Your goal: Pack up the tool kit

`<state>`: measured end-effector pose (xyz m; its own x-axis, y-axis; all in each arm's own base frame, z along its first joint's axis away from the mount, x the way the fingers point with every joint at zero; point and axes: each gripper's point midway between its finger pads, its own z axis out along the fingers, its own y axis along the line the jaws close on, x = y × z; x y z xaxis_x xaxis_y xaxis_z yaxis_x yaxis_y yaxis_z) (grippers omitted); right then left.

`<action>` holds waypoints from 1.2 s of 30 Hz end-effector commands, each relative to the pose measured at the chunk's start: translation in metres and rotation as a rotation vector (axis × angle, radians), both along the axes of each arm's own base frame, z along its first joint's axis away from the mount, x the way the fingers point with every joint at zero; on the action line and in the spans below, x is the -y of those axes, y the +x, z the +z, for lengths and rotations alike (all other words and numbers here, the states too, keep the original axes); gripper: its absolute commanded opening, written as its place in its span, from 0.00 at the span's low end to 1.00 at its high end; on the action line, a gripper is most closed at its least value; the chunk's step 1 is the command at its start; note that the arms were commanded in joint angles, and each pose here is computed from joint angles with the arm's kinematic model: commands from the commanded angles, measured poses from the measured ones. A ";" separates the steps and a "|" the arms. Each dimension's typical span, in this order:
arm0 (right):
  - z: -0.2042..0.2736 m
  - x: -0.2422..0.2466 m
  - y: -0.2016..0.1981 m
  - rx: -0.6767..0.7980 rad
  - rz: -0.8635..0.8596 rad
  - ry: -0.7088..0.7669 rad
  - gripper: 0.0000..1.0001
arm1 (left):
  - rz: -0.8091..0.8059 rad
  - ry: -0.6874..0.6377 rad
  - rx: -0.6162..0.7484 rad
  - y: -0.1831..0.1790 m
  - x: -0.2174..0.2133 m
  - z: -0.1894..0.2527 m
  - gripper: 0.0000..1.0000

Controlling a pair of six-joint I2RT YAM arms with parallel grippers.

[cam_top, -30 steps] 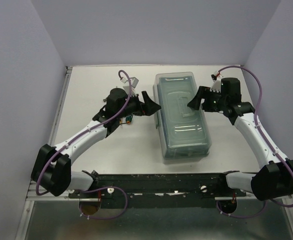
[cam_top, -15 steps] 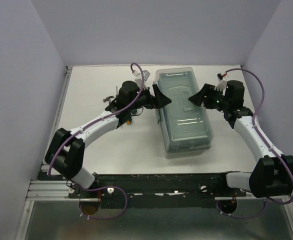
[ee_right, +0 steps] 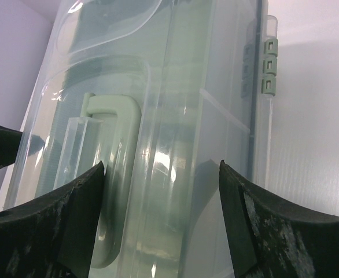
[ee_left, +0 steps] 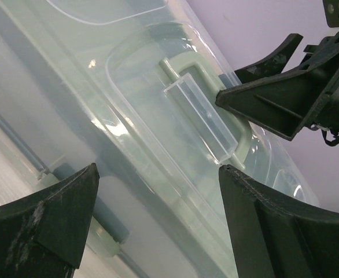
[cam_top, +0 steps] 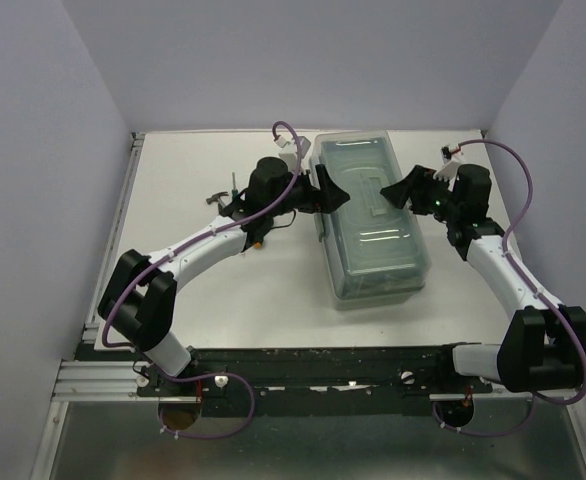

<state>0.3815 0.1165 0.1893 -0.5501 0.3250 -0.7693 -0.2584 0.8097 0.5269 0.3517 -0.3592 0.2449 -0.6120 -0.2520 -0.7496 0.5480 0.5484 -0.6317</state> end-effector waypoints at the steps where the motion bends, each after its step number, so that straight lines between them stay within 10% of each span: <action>1: -0.121 -0.057 -0.127 -0.613 0.264 0.040 0.79 | -0.355 -0.229 0.197 -0.078 0.070 0.090 0.90; 20: -0.085 -0.159 -0.155 -0.576 0.513 0.056 0.97 | -0.198 -0.232 0.394 -0.094 0.020 0.149 0.91; 36: -0.045 -0.075 -0.125 -0.375 0.163 -0.333 1.00 | -0.192 -0.261 0.413 -0.094 0.022 0.161 0.91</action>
